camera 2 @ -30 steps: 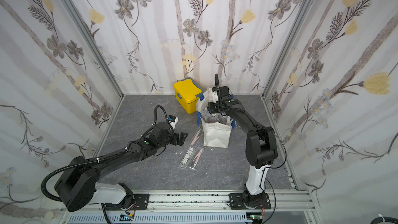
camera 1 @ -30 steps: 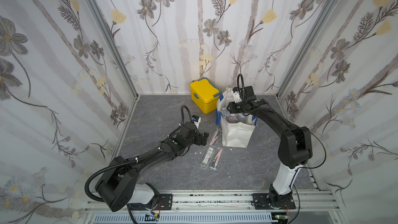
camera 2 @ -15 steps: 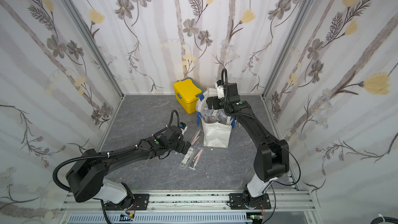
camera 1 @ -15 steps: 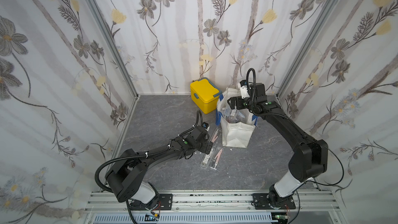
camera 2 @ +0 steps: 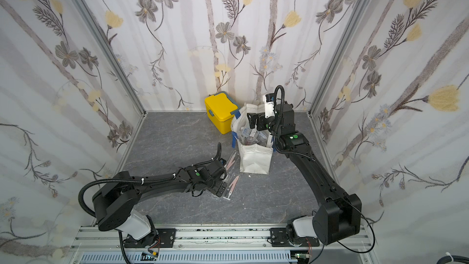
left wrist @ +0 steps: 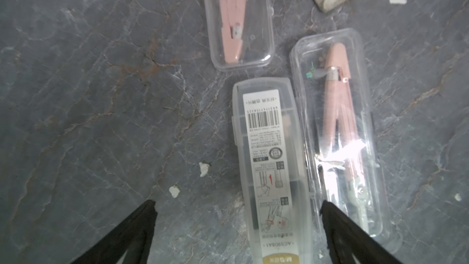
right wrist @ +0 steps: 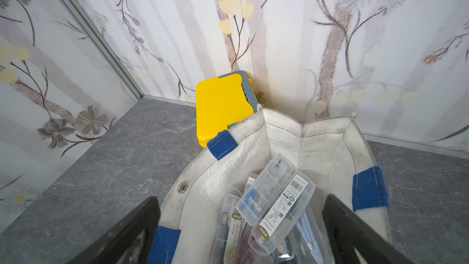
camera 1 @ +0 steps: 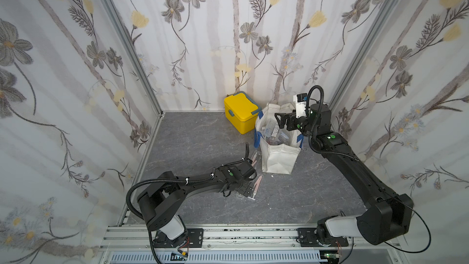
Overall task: Put the compass set into the canvas bag
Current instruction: Place the compass set in the canvas bag, then pick up the compass set at the center of the board.
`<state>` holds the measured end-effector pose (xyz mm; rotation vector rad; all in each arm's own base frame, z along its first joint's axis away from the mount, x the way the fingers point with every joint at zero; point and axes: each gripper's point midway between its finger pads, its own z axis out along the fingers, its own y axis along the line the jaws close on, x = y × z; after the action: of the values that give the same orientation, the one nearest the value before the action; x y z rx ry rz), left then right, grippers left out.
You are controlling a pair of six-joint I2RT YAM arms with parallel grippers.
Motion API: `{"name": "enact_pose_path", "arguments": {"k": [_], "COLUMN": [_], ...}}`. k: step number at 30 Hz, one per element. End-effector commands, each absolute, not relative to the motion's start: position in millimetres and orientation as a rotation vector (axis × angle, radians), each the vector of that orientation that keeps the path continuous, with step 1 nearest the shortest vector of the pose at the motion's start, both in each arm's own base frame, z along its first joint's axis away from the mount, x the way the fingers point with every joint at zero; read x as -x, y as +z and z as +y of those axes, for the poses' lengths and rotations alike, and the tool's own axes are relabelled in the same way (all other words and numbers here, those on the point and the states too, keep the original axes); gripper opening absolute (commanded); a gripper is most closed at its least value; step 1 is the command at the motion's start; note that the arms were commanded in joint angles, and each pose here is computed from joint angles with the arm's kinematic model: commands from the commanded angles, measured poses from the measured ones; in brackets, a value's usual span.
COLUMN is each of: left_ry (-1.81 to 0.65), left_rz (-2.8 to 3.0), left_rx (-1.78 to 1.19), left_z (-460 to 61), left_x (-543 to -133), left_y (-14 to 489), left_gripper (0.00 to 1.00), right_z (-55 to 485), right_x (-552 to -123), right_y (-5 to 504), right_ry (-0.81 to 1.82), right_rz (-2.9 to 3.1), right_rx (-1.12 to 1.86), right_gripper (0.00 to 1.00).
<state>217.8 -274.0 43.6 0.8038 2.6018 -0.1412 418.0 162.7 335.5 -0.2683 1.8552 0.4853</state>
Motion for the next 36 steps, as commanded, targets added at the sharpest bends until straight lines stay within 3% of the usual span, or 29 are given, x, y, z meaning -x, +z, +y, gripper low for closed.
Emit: {"name": "enact_pose_path", "arguments": {"k": [1, 10, 13, 21, 33, 36], "left_ry": [-0.101, -0.039, -0.076, -0.055, -0.041, -0.029], "left_rz": [2.649, 2.693, 2.697, 2.740, 2.756, 2.746], "left_rx": [-0.761, -0.765, -0.784, -0.835, -0.843, -0.834], "left_z": [-269, -265, -271, -274, -275, -273], "left_x": [-213, -206, -204, -199, -198, -200], "left_y": [37, 23, 23, 15, 9, 10], "left_gripper": [1.00, 0.97, 0.88, 0.78, 0.49, 0.47], "right_z": [168, 171, 172, 171, 171, 171], "right_x": [-416, -413, -412, -410, -406, -406], "right_y": [351, 349, 348, 350, 355, 354], "right_ry": [0.532, 0.569, 0.581, 0.585, 0.594, 0.597], "right_rz": [1.786, 1.783, 1.783, 1.771, 1.740, 1.739], "right_rx": [0.273, 0.272, 0.273, 0.269, 0.266, 0.264], "right_gripper": [1.00, 0.99, 1.00, 0.99, 1.00, 0.99]}}
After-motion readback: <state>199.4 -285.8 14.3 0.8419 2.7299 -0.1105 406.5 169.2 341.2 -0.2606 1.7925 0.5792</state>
